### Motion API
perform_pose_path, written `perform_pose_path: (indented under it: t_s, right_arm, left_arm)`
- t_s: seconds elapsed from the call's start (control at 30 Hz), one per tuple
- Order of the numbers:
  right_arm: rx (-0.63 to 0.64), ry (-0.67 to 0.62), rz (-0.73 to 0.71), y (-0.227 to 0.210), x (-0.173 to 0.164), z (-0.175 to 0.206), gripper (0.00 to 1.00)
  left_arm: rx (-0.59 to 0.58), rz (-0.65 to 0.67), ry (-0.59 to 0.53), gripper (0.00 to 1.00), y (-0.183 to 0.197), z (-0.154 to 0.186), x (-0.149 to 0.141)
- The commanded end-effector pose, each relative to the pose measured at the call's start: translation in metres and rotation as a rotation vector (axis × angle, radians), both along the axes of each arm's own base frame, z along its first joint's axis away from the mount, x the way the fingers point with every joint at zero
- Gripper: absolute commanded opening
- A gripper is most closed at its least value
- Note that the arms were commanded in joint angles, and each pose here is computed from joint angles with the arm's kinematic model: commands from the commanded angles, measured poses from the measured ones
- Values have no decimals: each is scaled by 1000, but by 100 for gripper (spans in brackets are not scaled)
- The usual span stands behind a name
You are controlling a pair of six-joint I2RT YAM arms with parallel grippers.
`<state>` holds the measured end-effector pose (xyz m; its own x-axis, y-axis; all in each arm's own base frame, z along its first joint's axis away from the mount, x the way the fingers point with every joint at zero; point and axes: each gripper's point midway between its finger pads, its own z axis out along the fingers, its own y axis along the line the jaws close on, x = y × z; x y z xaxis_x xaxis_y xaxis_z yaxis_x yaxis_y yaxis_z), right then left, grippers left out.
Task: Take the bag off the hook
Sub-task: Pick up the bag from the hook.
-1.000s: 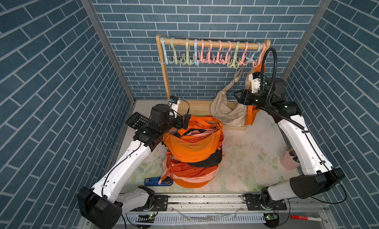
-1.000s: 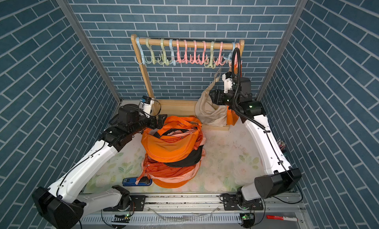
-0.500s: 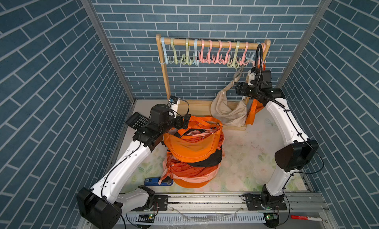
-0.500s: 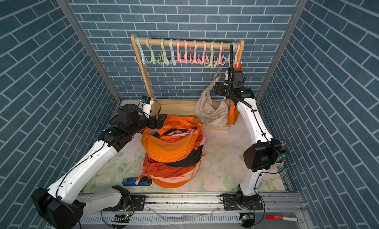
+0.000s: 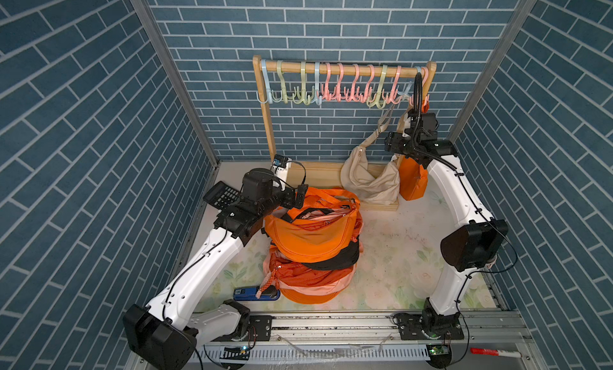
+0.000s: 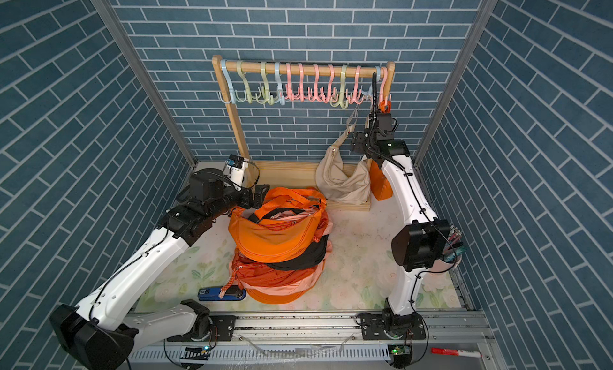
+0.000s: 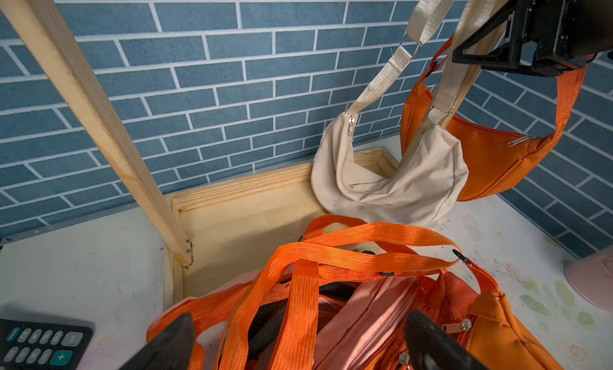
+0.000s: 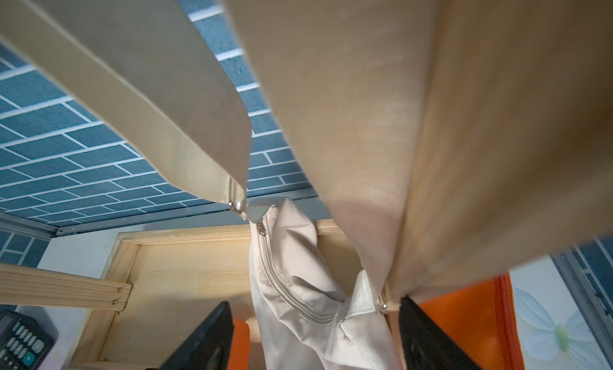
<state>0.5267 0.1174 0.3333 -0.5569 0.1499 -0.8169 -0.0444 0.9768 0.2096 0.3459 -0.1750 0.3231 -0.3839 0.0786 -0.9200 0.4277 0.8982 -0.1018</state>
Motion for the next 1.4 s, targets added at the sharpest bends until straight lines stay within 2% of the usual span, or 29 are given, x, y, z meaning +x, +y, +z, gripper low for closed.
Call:
perform_pose_path:
  t_s: [0.0, 0.3, 0.5, 0.83, 1.03, 1.13, 1.37]
  right_arm:
    - [9, -40, -80, -12, 12, 7, 78]
    - [33, -48, -85, -6, 28, -8, 77]
    - [37, -38, -79, -3, 34, -16, 66]
    - [-25, -45, -114, -5, 43, -27, 69]
    - [-131, -76, -188, -8, 30, -26, 69]
    - [-126, -83, -241, -14, 23, -31, 69]
    - [-87, -68, -247, -13, 13, -43, 70]
  left_arm:
    - [10, 2, -6, 99, 2, -1, -1]
    - [13, 7, -8, 99, 4, 0, -1]
    - [14, 7, -9, 99, 3, 0, -1]
    - [19, 8, -6, 99, 3, -2, 0]
    - [20, 9, -6, 99, 4, -2, 0]
    - [19, 8, -5, 99, 4, -2, 0]
    - [14, 6, -5, 99, 4, -1, -1]
